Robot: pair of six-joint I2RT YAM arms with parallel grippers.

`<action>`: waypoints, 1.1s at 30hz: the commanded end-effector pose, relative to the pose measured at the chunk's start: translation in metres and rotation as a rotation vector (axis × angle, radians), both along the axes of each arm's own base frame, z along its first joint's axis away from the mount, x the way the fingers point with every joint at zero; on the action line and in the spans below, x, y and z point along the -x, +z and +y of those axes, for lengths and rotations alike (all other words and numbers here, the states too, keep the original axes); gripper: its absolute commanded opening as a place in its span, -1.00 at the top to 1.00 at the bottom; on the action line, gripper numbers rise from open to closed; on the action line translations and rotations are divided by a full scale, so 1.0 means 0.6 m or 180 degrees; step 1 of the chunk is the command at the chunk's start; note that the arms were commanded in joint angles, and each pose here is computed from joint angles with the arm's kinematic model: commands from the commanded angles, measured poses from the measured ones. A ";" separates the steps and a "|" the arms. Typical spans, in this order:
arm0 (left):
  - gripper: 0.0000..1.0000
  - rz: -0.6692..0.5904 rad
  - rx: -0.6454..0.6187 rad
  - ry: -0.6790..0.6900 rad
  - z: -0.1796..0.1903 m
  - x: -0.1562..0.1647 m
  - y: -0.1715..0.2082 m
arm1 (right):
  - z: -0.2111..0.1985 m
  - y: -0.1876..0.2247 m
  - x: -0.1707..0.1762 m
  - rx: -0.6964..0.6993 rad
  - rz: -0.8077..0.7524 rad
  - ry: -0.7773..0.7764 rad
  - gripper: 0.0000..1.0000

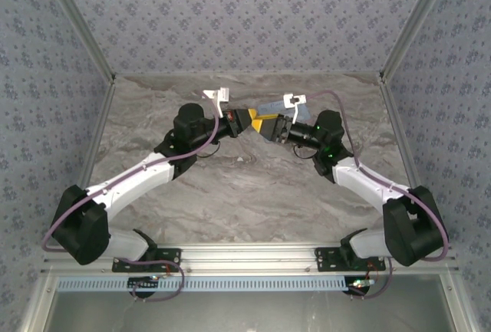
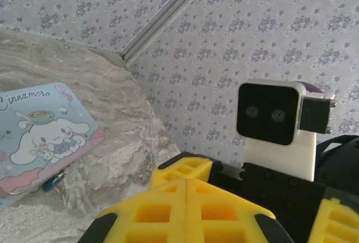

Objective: Unlock the padlock with the key

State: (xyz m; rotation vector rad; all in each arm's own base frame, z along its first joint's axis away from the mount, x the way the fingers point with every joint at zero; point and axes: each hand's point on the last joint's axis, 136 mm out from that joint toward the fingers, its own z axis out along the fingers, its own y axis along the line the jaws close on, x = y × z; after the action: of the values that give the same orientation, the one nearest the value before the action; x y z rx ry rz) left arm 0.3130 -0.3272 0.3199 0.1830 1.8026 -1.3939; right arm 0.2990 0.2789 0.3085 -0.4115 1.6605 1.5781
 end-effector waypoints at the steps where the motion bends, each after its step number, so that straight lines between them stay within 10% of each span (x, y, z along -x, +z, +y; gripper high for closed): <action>1: 1.00 -0.0299 0.0260 -0.0092 0.001 0.018 0.071 | 0.009 0.026 0.005 -0.0076 -0.0154 0.0081 -0.28; 33: 1.00 -0.0199 0.0352 -0.0111 -0.002 0.016 0.060 | -0.005 0.017 -0.006 -0.0080 -0.0063 -0.0081 0.81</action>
State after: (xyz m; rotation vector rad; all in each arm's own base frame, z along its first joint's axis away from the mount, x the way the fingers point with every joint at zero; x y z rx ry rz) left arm 0.3109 -0.3291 0.3363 0.1607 1.7435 -1.4579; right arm 0.2982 0.2824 0.3115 -0.4159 1.6436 1.5953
